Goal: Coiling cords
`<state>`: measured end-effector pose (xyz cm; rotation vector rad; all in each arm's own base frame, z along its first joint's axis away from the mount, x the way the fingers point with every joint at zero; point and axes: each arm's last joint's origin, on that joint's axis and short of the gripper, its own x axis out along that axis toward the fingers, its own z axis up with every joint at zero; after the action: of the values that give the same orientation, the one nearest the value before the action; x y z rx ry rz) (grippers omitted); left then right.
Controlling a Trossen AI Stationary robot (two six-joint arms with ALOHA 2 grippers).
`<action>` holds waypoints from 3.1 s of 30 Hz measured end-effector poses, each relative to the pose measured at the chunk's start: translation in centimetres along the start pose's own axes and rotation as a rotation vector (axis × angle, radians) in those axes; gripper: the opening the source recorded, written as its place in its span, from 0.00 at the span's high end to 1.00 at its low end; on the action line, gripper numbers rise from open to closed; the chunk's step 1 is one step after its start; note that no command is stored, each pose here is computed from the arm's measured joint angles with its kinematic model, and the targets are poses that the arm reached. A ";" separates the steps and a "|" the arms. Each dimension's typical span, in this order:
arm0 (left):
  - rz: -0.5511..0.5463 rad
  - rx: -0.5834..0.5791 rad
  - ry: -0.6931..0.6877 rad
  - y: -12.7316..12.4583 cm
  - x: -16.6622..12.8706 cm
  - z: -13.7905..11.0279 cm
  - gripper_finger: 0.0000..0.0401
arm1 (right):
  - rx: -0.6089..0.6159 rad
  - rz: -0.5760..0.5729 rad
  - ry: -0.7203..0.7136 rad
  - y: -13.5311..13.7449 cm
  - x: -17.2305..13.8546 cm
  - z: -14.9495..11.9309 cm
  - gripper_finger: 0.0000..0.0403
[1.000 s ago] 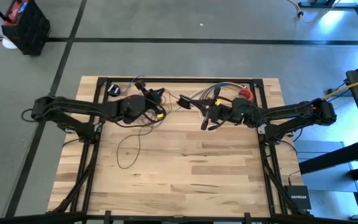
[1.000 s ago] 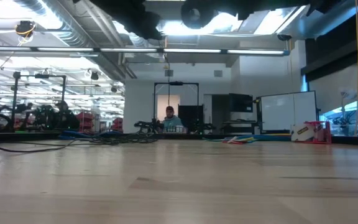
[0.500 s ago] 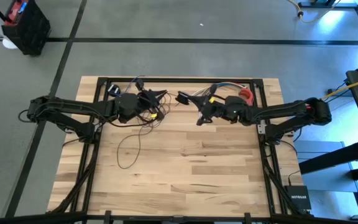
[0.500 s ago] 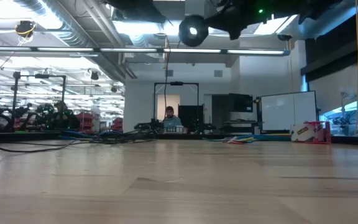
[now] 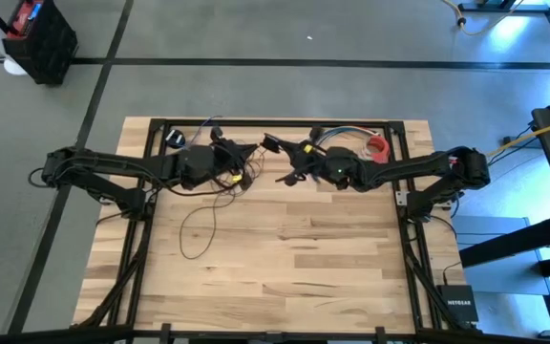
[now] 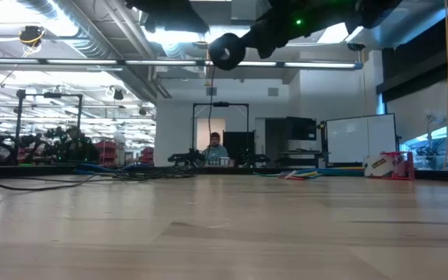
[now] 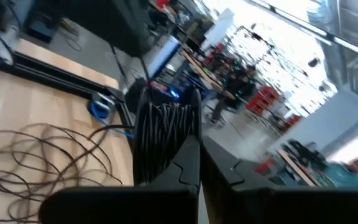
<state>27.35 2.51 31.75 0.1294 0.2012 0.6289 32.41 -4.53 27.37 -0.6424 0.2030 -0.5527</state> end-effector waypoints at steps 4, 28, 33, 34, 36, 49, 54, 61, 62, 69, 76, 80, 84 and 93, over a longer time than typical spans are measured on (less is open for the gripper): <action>-0.016 -0.005 0.033 -0.3 -0.2 -0.4 0.98 | -0.001 -0.029 0.031 -0.1 0.0 -0.1 0.99; -0.079 -0.070 -0.107 -3.9 4.0 -1.8 0.98 | 0.087 -0.003 -0.021 -0.1 0.0 0.2 0.99; -0.079 -0.057 -0.098 -4.2 4.4 -2.3 0.98 | 0.132 -0.004 -0.039 -0.2 0.0 0.3 0.99; -0.078 -0.060 -0.102 -4.3 4.5 -2.4 0.98 | 0.146 -0.008 -0.045 -0.2 0.0 0.4 0.99; -0.078 -0.057 -0.099 -4.4 4.7 -2.5 0.98 | 0.166 -0.007 -0.063 -0.3 0.0 0.5 0.99; -0.077 0.015 -0.102 -5.3 5.9 -3.8 0.98 | 0.259 -0.014 -0.161 -0.9 0.0 1.5 0.99; -0.043 0.075 -0.076 -5.2 6.2 -4.1 0.98 | 0.274 -0.001 -0.174 -0.9 0.0 1.5 0.99; -0.011 0.133 0.007 -4.2 6.8 -5.1 0.98 | 0.304 0.028 -0.213 -1.7 -0.7 2.3 0.99; -0.008 0.139 0.018 -4.1 6.9 -5.2 0.98 | 0.306 0.025 -0.216 -1.9 -0.8 2.4 0.99; 0.011 0.150 0.050 -3.5 7.3 -5.6 0.98 | 0.314 0.046 -0.277 -2.5 -2.2 3.8 0.99; 0.023 0.194 0.069 -3.0 7.5 -5.8 0.99 | 0.277 0.053 -0.285 -2.8 -3.9 5.0 0.99; 0.032 0.220 0.086 -2.7 7.7 -5.9 1.00 | 0.260 0.074 -0.260 -2.9 -4.7 5.3 0.99; 0.070 0.268 0.120 -2.2 7.7 -6.1 1.00 | 0.224 0.101 -0.231 -2.6 -5.2 5.3 0.99; 0.158 0.385 0.152 -0.7 5.9 -4.6 1.00 | 0.157 0.120 -0.121 -1.8 -5.5 4.8 0.99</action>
<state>31.37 5.76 26.31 0.4730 0.4623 0.7529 28.65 -0.28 32.33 -0.5055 0.0823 -0.4081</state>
